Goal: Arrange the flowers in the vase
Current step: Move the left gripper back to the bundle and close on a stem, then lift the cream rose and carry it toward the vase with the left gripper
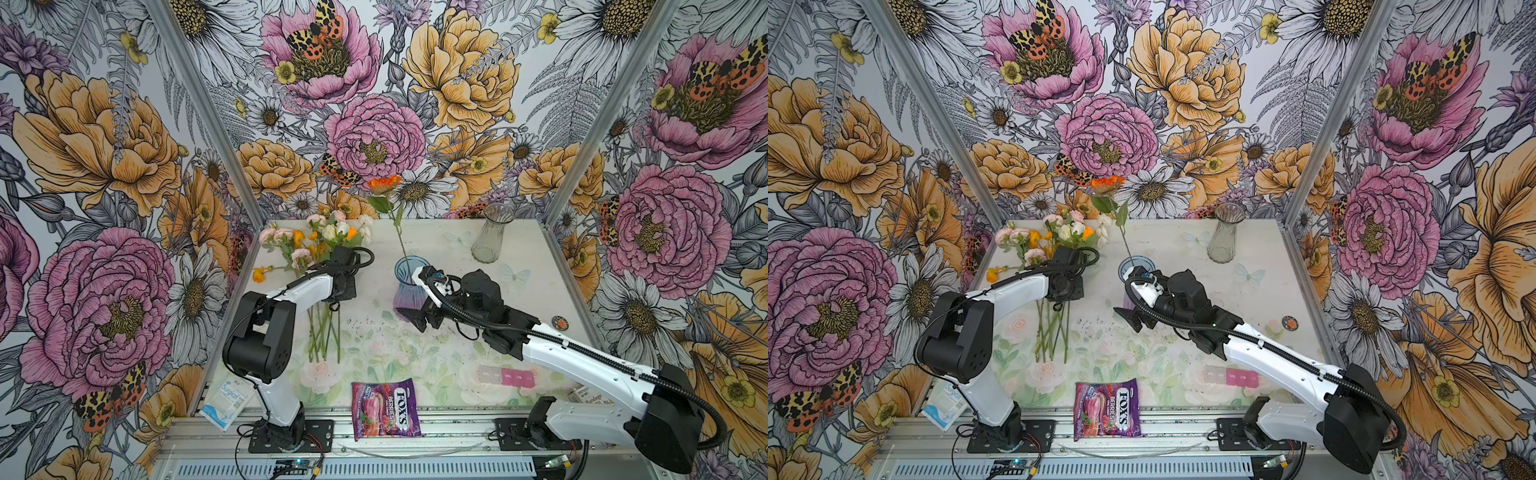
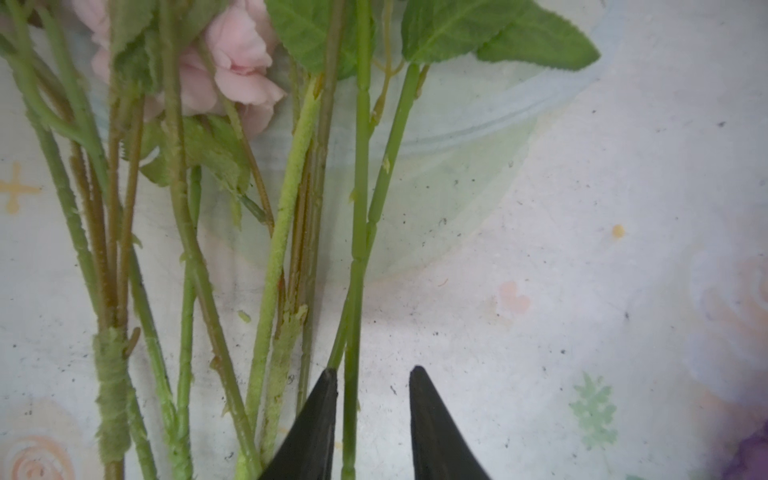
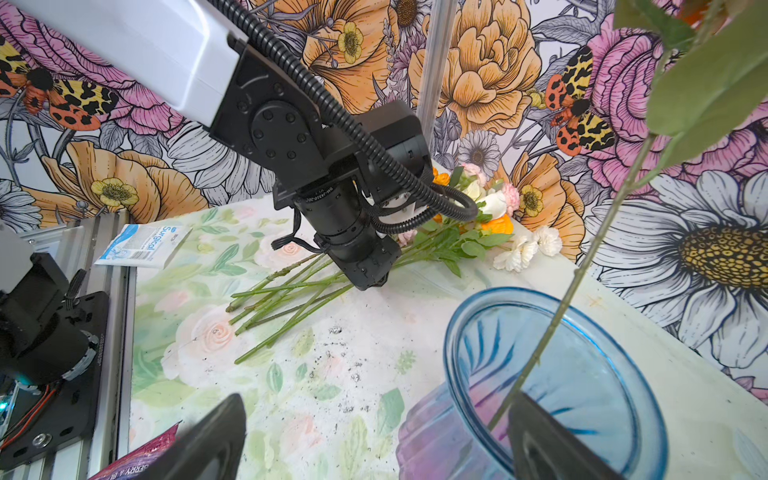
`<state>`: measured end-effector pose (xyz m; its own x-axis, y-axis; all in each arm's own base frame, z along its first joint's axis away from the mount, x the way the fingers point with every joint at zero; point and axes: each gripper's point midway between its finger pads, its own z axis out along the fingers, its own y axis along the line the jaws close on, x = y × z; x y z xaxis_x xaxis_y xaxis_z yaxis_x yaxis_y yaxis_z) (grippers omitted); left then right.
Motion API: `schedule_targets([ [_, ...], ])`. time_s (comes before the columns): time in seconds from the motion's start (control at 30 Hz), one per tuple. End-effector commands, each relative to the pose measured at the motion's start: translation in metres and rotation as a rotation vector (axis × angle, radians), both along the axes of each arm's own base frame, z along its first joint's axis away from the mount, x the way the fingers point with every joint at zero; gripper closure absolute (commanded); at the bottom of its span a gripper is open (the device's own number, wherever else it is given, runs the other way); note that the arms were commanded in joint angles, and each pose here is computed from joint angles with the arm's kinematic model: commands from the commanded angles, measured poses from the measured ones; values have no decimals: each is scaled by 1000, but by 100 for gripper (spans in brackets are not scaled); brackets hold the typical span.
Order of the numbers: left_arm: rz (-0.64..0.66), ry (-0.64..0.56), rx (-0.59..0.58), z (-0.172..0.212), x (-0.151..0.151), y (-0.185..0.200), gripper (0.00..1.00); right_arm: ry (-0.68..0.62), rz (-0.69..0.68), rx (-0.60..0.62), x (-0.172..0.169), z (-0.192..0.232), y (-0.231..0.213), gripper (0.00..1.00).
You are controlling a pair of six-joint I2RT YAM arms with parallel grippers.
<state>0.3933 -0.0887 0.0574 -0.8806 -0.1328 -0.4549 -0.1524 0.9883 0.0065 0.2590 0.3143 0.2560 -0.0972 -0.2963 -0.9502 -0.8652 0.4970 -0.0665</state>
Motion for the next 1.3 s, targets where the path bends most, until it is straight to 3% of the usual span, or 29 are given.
schedule_targets([
  [0.0,-10,3,28,-1,4,1,72,-38,-8,14,1,16,-1,2],
  [0.1,-17,14,35,-4,3,2,76,-40,-11,13,1,16,-1,2],
  [0.3,-13,-10,65,10,3,8,100,-40,-22,5,4,14,-2,1],
  [0.97,8,-242,1,122,-14,24,100,-46,-41,12,4,17,-6,1],
  [1.17,-7,-445,-181,183,-32,12,100,-15,-32,74,5,23,-11,1],
  [1.27,-17,-484,-247,200,-42,9,100,-11,-37,90,6,26,-14,0],
])
